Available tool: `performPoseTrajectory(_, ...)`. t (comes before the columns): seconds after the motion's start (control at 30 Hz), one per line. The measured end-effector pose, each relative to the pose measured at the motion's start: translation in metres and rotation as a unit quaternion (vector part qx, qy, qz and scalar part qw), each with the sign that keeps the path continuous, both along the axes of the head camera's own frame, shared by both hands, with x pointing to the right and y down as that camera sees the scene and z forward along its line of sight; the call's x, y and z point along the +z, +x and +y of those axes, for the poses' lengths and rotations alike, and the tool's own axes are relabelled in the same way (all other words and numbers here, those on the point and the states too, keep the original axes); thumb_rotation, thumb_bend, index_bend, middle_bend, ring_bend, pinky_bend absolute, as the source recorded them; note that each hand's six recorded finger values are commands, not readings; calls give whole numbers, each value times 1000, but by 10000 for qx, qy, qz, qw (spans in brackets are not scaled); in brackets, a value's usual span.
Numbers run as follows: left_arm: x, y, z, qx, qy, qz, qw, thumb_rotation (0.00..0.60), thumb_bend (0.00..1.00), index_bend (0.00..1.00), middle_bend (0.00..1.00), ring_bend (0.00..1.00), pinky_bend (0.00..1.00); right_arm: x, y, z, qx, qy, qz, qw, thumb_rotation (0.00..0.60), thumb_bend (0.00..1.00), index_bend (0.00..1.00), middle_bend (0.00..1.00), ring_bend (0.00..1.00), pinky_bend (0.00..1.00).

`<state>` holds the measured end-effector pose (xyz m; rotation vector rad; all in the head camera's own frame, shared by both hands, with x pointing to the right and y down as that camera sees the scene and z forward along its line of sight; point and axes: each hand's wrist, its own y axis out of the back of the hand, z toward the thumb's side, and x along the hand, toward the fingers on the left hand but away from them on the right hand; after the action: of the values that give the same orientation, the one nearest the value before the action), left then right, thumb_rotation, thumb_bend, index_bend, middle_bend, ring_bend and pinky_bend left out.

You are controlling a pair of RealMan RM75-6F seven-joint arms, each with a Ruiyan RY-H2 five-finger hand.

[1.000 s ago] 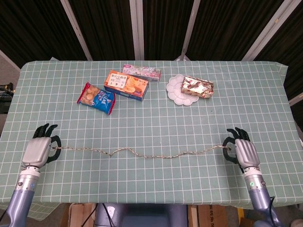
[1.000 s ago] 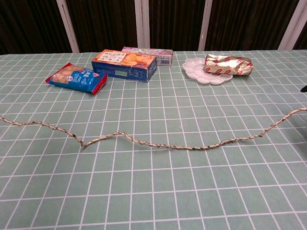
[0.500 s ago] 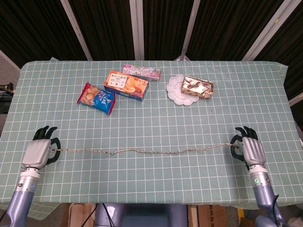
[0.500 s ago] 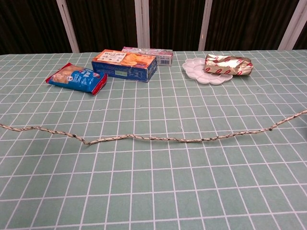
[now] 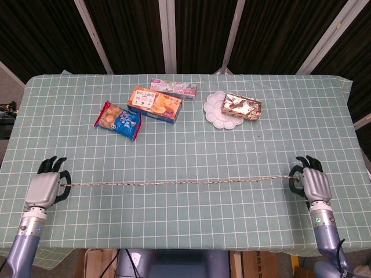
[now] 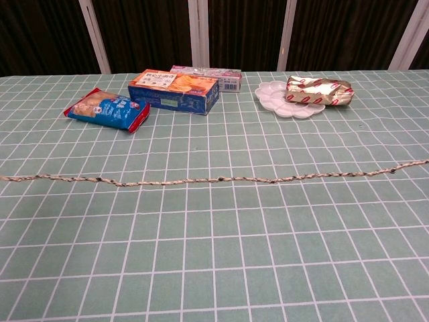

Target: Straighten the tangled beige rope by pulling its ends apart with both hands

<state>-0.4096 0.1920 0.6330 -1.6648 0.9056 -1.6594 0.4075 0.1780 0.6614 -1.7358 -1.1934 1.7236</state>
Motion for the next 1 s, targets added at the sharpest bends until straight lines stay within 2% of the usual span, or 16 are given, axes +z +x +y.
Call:
performPoseTrajectory(0.53,13,0,7,68,-145,-99,9998,600,557,602,98,0,0,6,3,6,-99,-161,202,9996,600,525,570,189,0,0)
performPoseTrajectory(0.6,15,2,6,125,-137,-118,9998,600,544,571,86,0,0,8,4,7,-100,-199,230,9995,600,525,507,185,0,0)
performPoseTrajectory(0.7,16,6,6,202,-127,-171,9996,600,491,455,38,0,0,9,5,7,-120,-250,276,9992,600,526,305,111,0,0)
performPoseTrajectory(0.77,17,7,6,238,-130,-219,9994,600,440,386,7,0,0,9,6,8,-136,-287,309,9990,600,525,111,20,0,0)
performPoseTrajectory(0.83,17,6,6,251,-151,-286,9992,600,400,350,0,0,0,9,6,9,-154,-341,331,9987,600,525,16,0,0,0)
performPoseTrajectory(1.0,13,-4,3,208,-154,-490,9985,600,288,236,0,0,0,5,8,6,-186,-357,420,9983,600,533,0,0,0,0)
